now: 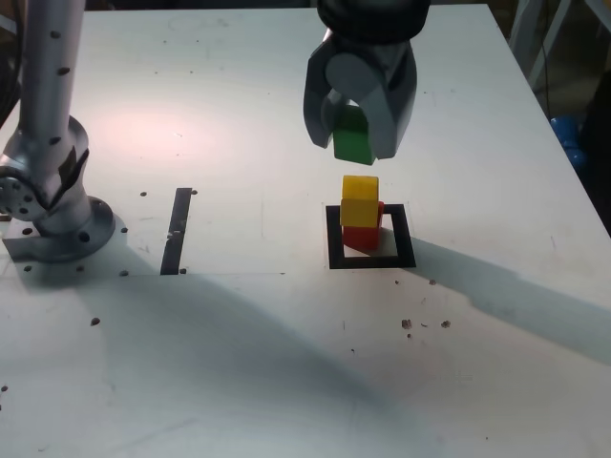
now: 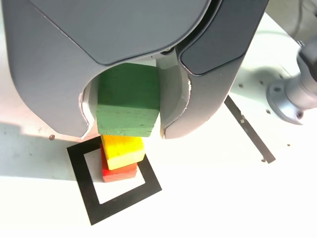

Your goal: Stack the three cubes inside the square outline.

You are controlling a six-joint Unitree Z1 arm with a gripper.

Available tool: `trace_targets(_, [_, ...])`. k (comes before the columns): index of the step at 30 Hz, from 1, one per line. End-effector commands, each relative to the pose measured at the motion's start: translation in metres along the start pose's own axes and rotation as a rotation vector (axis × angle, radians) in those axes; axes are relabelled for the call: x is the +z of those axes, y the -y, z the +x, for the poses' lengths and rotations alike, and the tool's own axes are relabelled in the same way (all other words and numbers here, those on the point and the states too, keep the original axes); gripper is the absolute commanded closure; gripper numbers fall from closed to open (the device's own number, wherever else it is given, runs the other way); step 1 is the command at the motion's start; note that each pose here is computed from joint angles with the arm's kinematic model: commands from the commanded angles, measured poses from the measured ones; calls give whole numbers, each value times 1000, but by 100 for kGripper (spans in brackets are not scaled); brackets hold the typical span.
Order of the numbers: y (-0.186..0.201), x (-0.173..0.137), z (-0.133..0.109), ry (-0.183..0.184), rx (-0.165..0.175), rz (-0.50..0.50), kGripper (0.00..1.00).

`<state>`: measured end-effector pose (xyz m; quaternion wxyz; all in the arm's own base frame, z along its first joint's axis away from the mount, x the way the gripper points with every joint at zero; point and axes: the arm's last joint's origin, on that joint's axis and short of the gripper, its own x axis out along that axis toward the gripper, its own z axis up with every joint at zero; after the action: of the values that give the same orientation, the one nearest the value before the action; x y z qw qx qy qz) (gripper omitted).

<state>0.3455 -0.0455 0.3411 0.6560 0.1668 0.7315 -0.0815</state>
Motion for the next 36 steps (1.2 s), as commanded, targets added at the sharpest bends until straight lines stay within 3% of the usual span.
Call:
trace_targets(1, [-3, -2, 0, 0, -15, -20, 70])
trace_targets(7, [-6, 2, 7, -8, -35, -49, 69])
trace_targets(17, [-9, 11, 24, -56, -59, -56, 66])
trace_targets(29, [-10, 20, 33, -66, -69, -57, 65])
trace_targets(31, [-10, 20, 34, -69, -70, -57, 55])
trace_targets(36, [-10, 21, 36, -76, -72, -57, 9])
